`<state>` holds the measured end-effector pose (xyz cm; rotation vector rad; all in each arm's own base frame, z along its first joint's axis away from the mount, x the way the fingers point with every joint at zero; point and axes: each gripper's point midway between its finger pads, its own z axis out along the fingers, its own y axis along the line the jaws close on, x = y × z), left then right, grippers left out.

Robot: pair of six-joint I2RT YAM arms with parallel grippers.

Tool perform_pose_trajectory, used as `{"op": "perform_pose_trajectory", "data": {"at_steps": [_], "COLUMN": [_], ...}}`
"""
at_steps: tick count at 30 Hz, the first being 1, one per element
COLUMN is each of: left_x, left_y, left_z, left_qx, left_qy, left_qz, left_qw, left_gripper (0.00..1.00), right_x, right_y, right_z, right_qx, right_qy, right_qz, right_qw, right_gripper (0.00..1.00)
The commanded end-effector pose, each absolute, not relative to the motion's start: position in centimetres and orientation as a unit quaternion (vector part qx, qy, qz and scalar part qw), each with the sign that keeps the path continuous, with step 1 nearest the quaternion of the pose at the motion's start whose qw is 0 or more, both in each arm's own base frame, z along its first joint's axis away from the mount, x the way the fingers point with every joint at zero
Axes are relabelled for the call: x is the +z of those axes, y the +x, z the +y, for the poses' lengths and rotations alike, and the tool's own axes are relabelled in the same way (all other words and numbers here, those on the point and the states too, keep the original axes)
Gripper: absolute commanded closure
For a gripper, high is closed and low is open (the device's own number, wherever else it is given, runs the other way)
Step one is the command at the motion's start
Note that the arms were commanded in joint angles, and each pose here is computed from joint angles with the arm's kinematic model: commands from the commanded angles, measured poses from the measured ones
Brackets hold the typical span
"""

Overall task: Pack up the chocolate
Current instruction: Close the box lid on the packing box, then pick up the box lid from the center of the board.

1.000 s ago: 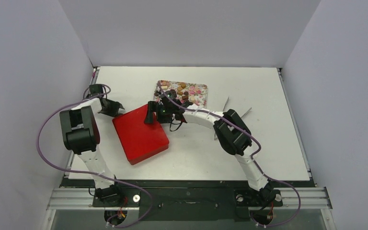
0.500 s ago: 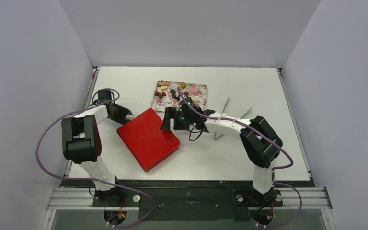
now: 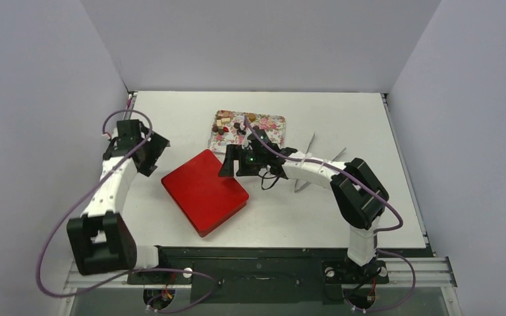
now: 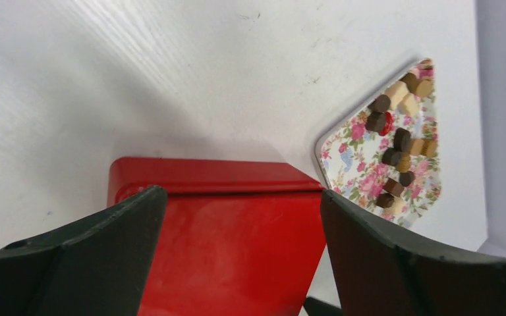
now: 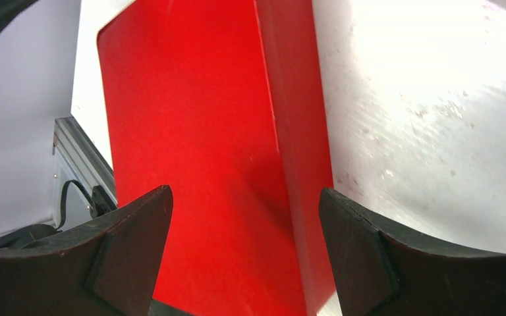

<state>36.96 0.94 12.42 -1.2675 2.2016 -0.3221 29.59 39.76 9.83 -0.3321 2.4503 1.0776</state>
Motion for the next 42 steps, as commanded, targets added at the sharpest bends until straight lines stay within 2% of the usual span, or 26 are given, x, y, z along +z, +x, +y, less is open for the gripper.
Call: {"op": "perform_pose_trajectory", "data": {"at_steps": [1,4,13,18,28,39,42], "left_x": [12.6,10.8,9.3,8.8,9.7,9.7,9.6], "left_y": [31.1,28.7,25.1,26.6,28.0,28.5,28.4], "left_z": [2.0,-0.3,-2.4,-4.3,-4.9,-4.6,-4.7], "left_qx": [-0.086,-0.130,-0.161,-0.220,-0.230,-0.221,-0.221], "left_qy": [-0.498,-0.489,-0.485,-0.454,-0.404,-0.378,-0.375], "left_qz": [0.810,0.821,0.825,0.829,0.851,0.867,0.868], "left_qw": [0.296,0.264,0.241,0.241,0.242,0.238,0.238], "left_gripper": [0.12,0.01,0.04,0.04,0.04,0.01,0.10], "right_x": [11.9,11.5,11.2,11.5,13.3,16.4,16.6], "right_y": [31.1,31.0,30.6,29.2,26.5,27.9,28.1], "right_z": [42.2,43.0,44.2,44.3,43.2,42.9,43.4], "right_qx": [0.426,0.429,0.431,0.440,0.488,0.537,0.548], "right_qy": [-0.150,-0.156,-0.162,-0.158,-0.120,-0.082,-0.079], "right_qz": [0.860,0.860,0.860,0.858,0.838,0.810,0.805], "right_qw": [0.238,0.227,0.220,0.214,0.214,0.220,0.214], "right_gripper": [0.23,0.23,0.23,0.23,0.23,0.27,0.29]}}
